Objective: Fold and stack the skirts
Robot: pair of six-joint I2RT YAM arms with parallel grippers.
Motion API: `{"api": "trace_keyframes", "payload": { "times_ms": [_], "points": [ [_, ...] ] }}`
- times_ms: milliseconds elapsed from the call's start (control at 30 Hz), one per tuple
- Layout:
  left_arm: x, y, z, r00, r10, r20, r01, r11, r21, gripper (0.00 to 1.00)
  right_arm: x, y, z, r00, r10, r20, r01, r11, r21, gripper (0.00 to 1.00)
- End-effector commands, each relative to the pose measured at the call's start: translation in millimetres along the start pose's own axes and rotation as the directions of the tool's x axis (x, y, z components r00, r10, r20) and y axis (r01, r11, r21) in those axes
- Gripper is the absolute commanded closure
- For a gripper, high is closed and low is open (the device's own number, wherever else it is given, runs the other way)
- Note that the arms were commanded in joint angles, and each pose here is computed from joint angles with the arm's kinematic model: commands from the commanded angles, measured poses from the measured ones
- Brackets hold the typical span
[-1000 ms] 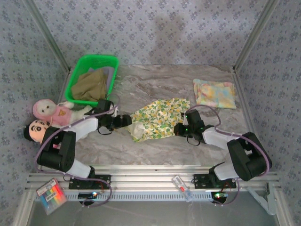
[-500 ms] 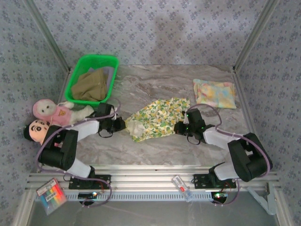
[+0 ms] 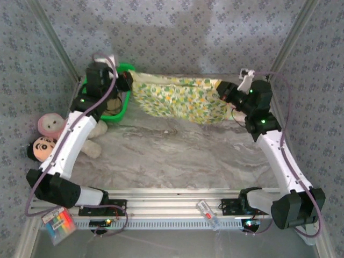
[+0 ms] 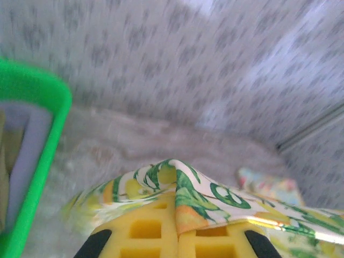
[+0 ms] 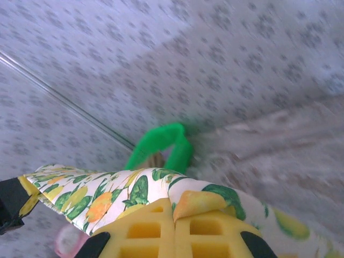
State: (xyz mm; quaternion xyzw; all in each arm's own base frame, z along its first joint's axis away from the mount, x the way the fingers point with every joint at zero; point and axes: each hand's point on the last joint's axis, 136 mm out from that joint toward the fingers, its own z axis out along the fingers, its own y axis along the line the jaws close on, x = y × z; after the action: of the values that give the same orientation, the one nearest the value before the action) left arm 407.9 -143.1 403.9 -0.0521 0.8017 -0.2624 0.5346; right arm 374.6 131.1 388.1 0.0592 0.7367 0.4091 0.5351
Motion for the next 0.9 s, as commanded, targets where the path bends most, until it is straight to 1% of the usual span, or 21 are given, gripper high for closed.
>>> {"api": "trace_keyframes", "payload": {
  "times_ms": [0, 133, 200, 300, 400, 500, 567, 633, 700, 733, 800, 867],
  "points": [
    [-5, 26, 4, 0.999, 0.004, -0.039, -0.01, 0.988, -0.154, 1.0, -32, 5, 2, 0.997, 0.004, 0.073, -0.004, 1.0, 0.005, 1.0],
    [-21, 34, 30, 0.999, 0.011, -0.05, -0.023, 0.973, -0.228, 1.0, -51, -12, 22, 0.994, -0.014, 0.108, 0.008, 0.999, 0.052, 1.0],
    [-28, 42, 48, 0.999, 0.003, -0.047, -0.014, 0.969, -0.247, 1.0, -62, -18, 35, 0.992, -0.013, 0.127, 0.007, 0.999, 0.049, 1.0],
    [-49, 43, 76, 1.0, 0.017, -0.018, -0.021, 0.968, -0.249, 1.0, -78, -21, 58, 0.991, -0.018, 0.135, 0.015, 1.0, 0.02, 1.0],
    [-68, 38, 98, 0.998, 0.054, -0.013, -0.056, 0.967, -0.25, 1.0, -97, -23, 81, 0.99, -0.024, 0.137, 0.025, 1.0, -0.006, 1.0],
    [-95, 21, 98, 0.995, 0.102, 0.024, -0.094, 0.973, -0.213, 1.0, -114, -17, 93, 0.991, -0.03, 0.13, 0.038, 0.998, -0.058, 1.0],
    [-102, 14, 91, 0.991, 0.13, 0.038, -0.12, 0.973, -0.197, 1.0, -117, -17, 93, 0.992, -0.044, 0.118, 0.053, 0.996, -0.073, 1.0],
    [-94, 20, 85, 0.991, 0.134, 0.004, -0.13, 0.967, -0.221, 1.0, -106, -18, 93, 0.995, -0.067, 0.078, 0.073, 0.994, -0.078, 1.0],
    [-72, 35, 87, 0.99, 0.114, -0.087, -0.134, 0.952, -0.275, 1.0, -84, -27, 90, 0.997, -0.074, 0.016, 0.075, 0.995, -0.068, 1.0],
    [-55, 44, 90, 0.984, 0.101, -0.15, -0.143, 0.94, -0.309, 1.0, -68, -38, 88, 0.998, -0.052, -0.019, 0.051, 0.997, -0.051, 1.0],
    [-19, 57, 100, 0.958, 0.098, -0.27, -0.197, 0.909, -0.366, 1.0, -25, -69, 83, 0.995, -0.047, -0.092, 0.048, 0.999, 0.009, 1.0],
    [20, 70, 112, 0.921, 0.098, -0.378, -0.264, 0.87, -0.417, 0.98, 33, -101, 73, 0.978, -0.005, -0.207, 0.019, 0.998, 0.065, 0.99]
  ]
}}
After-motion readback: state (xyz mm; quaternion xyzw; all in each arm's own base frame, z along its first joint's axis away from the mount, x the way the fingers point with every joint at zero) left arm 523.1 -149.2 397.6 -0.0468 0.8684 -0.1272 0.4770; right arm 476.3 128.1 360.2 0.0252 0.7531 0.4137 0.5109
